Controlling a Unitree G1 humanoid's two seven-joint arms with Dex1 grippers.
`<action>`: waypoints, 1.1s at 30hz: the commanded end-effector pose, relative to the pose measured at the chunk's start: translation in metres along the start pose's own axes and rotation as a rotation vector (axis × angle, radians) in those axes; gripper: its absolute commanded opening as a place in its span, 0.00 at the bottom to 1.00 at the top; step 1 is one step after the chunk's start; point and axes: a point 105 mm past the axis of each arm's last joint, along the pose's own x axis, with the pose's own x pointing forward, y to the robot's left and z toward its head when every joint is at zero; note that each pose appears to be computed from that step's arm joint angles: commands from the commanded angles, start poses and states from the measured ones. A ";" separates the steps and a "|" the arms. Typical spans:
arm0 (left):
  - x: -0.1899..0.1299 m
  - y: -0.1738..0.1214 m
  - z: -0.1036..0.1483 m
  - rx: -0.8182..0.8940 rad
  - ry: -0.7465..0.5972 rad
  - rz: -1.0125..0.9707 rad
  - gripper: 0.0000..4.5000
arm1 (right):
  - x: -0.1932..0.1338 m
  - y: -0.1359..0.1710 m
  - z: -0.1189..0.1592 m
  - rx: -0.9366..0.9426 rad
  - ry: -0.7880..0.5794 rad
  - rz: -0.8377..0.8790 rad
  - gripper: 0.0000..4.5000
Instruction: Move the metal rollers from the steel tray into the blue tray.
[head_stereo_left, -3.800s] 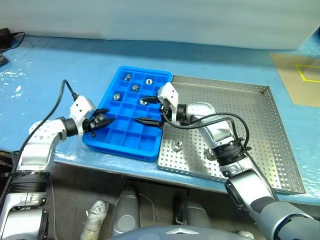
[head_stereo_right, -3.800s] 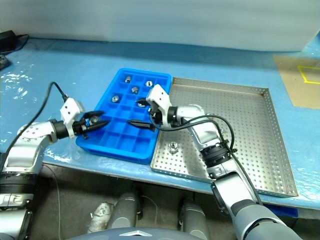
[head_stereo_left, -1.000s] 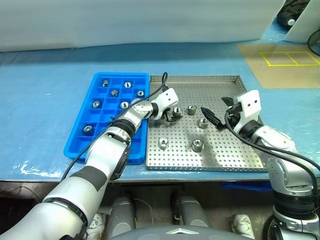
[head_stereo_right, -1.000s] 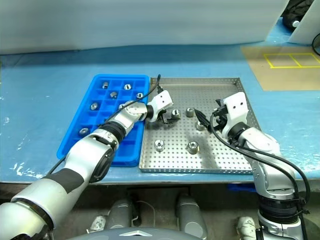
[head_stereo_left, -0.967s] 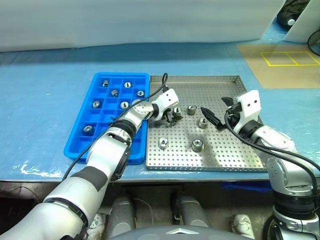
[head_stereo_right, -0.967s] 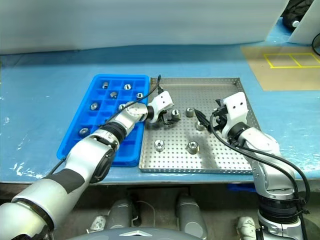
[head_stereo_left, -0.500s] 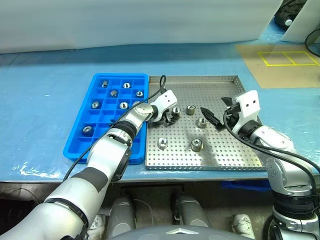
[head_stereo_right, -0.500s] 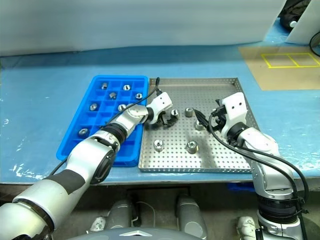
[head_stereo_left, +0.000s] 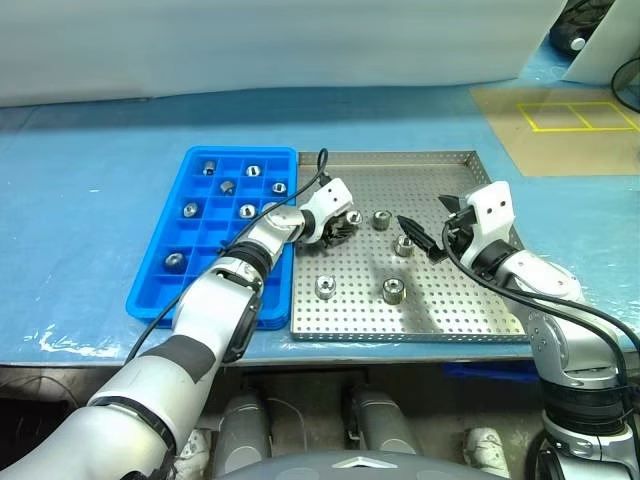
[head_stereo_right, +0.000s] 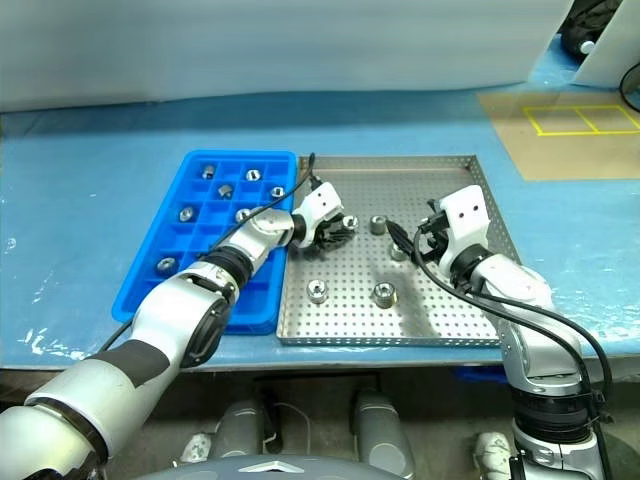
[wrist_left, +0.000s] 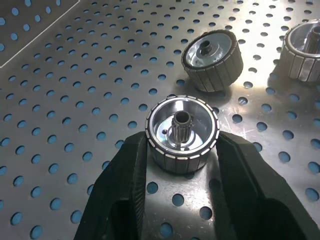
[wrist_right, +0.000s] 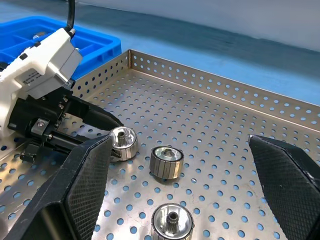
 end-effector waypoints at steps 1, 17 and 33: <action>-0.007 0.005 0.000 -0.023 -0.038 -0.003 0.38 | 0.001 0.000 0.014 -0.033 -0.053 0.002 1.00; -0.075 0.029 0.066 0.148 -0.376 -0.162 0.38 | 0.023 0.013 0.027 -0.033 -0.094 0.131 1.00; -0.192 0.046 0.032 0.235 -0.216 0.039 0.38 | 0.073 0.092 0.059 -0.056 -0.169 0.658 1.00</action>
